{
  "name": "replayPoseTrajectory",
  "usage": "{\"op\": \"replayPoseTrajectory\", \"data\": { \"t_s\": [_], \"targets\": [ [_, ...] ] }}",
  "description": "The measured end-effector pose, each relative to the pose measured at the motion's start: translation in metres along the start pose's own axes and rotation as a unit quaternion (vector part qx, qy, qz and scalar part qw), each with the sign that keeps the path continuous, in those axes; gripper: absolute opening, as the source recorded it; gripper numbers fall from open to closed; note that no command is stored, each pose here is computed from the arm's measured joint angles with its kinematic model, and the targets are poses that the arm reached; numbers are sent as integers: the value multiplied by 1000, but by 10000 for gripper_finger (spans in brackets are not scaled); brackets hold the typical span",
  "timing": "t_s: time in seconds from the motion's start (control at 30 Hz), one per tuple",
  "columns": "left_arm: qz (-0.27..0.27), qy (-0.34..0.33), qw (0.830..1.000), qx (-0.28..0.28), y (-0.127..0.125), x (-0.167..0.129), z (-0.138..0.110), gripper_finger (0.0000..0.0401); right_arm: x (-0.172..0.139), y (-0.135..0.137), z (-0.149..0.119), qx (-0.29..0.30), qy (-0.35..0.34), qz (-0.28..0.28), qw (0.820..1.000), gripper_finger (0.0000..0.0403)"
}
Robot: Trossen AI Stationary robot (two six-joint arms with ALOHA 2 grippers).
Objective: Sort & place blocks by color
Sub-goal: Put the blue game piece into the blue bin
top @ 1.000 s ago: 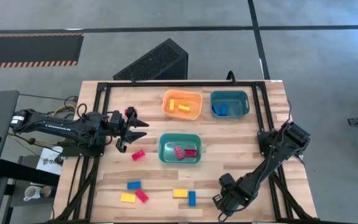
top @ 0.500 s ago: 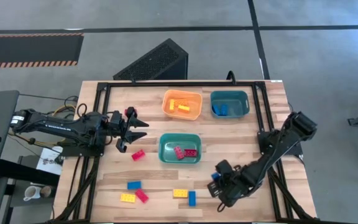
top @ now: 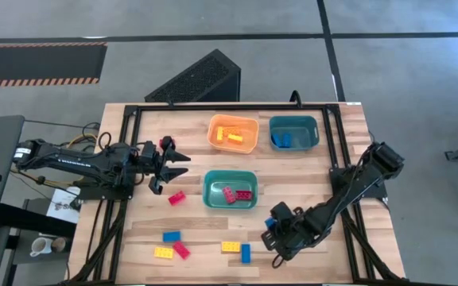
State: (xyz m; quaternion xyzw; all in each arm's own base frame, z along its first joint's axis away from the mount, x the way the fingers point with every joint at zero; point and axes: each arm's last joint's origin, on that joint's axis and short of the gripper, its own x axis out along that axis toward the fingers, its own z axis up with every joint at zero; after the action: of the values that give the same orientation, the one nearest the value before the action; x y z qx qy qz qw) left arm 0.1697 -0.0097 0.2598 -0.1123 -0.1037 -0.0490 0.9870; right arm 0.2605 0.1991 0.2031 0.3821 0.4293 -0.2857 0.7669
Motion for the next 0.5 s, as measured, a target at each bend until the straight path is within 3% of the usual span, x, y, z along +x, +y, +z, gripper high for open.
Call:
{"op": "replayPoseTrajectory", "data": {
  "t_s": [0.5],
  "targets": [
    [-5,3,1000,-3,0,0,0,162,10,5,26,-30,-27,8,999,127]
  ]
}}
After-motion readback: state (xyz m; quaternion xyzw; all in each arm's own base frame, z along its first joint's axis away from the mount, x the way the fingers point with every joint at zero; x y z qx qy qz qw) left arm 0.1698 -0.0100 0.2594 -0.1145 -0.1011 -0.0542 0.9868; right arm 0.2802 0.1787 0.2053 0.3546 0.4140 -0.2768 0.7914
